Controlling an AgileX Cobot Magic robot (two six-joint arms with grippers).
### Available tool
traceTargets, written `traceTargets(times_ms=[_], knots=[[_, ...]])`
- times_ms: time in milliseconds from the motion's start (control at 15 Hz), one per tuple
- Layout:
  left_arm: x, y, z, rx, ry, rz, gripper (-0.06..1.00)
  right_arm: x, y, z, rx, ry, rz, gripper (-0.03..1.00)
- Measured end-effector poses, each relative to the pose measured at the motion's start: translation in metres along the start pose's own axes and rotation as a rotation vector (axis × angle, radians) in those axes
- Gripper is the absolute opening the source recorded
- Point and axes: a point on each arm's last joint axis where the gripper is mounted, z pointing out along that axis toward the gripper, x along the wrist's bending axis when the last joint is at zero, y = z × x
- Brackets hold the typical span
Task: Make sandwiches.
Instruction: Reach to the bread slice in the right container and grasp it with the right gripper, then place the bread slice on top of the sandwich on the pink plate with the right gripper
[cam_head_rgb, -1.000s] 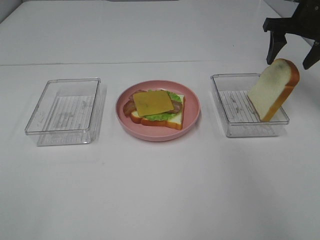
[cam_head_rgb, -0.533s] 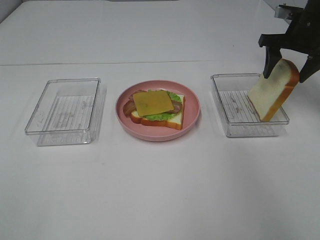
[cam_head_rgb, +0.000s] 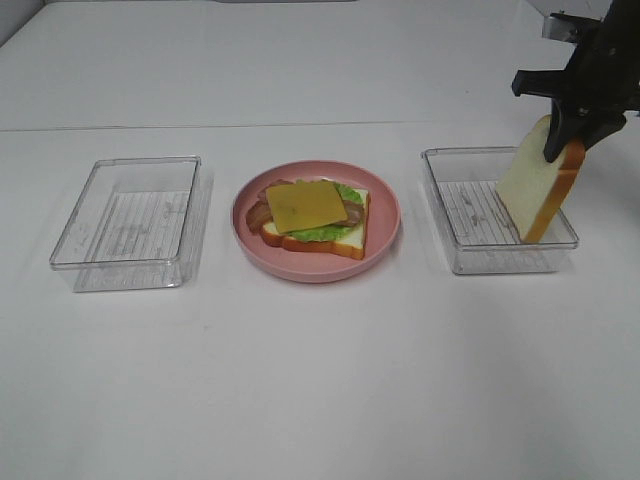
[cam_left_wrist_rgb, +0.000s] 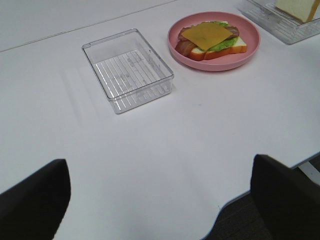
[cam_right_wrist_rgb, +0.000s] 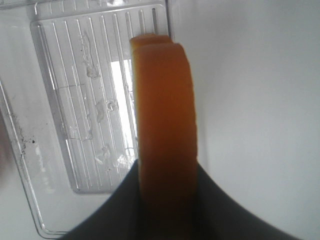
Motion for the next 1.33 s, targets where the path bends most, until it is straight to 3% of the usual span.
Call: traceTargets(times_ms=[200, 333, 600, 733, 867, 1333], knots=[[0.000, 0.000, 0.000, 0.000, 0.000, 0.000, 0.92, 0.006, -0.005, -0.027, -0.059, 0.043, 0.005, 0.19], [0.000, 0.000, 0.000, 0.000, 0.000, 0.000, 0.92, 0.016, -0.011, -0.053, -0.113, 0.134, 0.017, 0.19], [0.000, 0.000, 0.000, 0.000, 0.000, 0.000, 0.92, 0.048, -0.018, -0.073, -0.131, 0.514, 0.009, 0.19], [0.000, 0.000, 0.000, 0.000, 0.000, 0.000, 0.92, 0.062, -0.023, -0.063, -0.097, 0.629, -0.010, 0.19], [0.000, 0.000, 0.000, 0.000, 0.000, 0.000, 0.92, 0.084, -0.028, -0.045, -0.084, 0.682, -0.009, 0.19], [0.000, 0.000, 0.000, 0.000, 0.000, 0.000, 0.92, 0.159, -0.040, 0.024, -0.063, 0.744, 0.060, 0.19]])
